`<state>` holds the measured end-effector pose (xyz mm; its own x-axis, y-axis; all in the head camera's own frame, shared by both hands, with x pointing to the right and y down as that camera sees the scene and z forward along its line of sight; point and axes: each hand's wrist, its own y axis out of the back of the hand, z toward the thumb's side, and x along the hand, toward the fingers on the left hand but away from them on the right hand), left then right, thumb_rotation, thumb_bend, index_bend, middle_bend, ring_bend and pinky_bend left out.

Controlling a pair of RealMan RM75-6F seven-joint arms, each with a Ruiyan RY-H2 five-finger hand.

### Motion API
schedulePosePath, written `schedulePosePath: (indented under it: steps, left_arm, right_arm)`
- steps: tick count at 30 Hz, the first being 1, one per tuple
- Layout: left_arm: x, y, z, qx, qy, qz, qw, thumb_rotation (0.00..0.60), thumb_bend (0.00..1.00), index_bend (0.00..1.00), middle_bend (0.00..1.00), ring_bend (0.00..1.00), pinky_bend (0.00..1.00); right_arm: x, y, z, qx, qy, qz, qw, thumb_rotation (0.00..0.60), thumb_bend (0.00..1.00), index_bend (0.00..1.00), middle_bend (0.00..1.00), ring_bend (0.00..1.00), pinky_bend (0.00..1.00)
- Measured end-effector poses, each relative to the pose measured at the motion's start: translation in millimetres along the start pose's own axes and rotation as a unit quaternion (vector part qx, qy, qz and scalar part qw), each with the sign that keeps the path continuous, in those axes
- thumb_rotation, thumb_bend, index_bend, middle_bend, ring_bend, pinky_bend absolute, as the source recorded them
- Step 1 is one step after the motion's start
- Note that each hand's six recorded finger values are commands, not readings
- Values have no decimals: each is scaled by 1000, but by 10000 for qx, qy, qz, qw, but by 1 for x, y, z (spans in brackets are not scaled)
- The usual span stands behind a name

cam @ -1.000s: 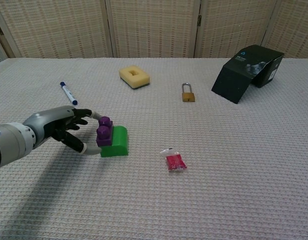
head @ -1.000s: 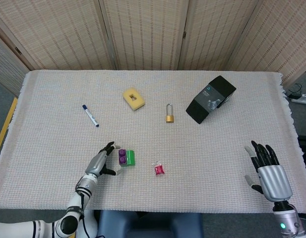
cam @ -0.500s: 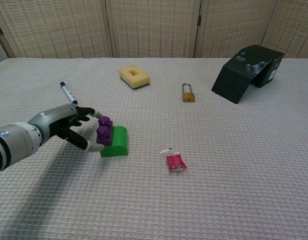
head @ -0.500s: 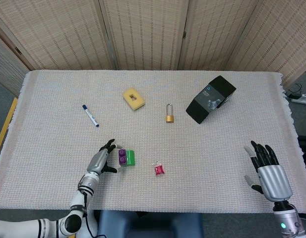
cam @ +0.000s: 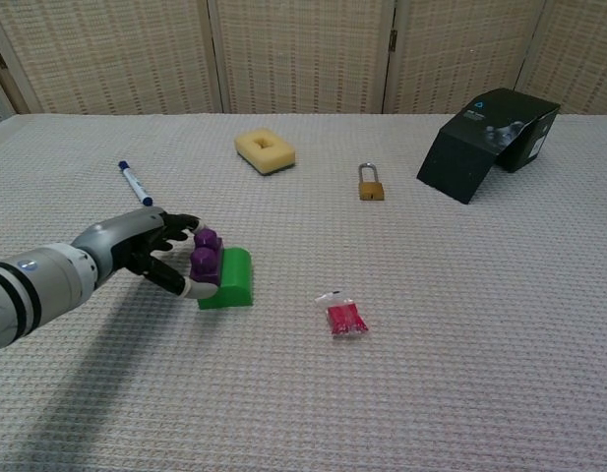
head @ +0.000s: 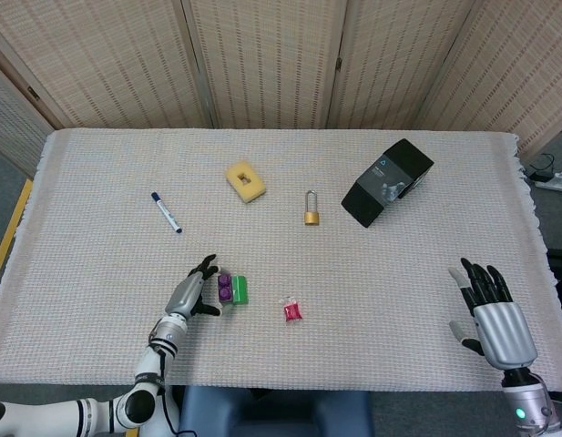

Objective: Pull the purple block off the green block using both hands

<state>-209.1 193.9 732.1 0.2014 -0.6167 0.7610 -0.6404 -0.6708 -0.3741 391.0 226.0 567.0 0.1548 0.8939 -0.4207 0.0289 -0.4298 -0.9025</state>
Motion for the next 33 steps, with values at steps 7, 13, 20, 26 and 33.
schedulePosePath:
  steps: [7, 13, 20, 26, 33]
  left_arm:
    - [3, 0, -1, -48, -21, 21, 10000, 600, 270, 331, 0, 0, 0]
    - [3, 3, 1, -86, -94, 102, 9999, 600, 270, 358, 0, 0, 0]
    - [2, 1, -1, -57, -130, 132, 9998, 600, 270, 446, 0, 0, 0]
    - [1, 5, 0, -93, -238, 352, 9991, 600, 386, 686, 51, 0, 0]
    - [-12, 16, 6, -514, -563, 824, 9937, 600, 538, 838, 163, 0, 0]
  right_arm:
    - [0, -1, 0, 6, 0, 15, 10000, 600, 330, 0, 0, 0, 0]
    - [-1, -1, 0, 13, -8, 17, 10000, 600, 330, 0, 0, 0, 0]
    - [0, 0, 0, 6, -15, -14, 10000, 600, 329, 0, 0, 0, 0]
    - [0, 0, 0, 9, 5, -7, 10000, 600, 329, 0, 0, 0, 0]
    - [-2, -4, 6, -73, 160, 60, 9998, 600, 329, 0, 0, 0, 0]
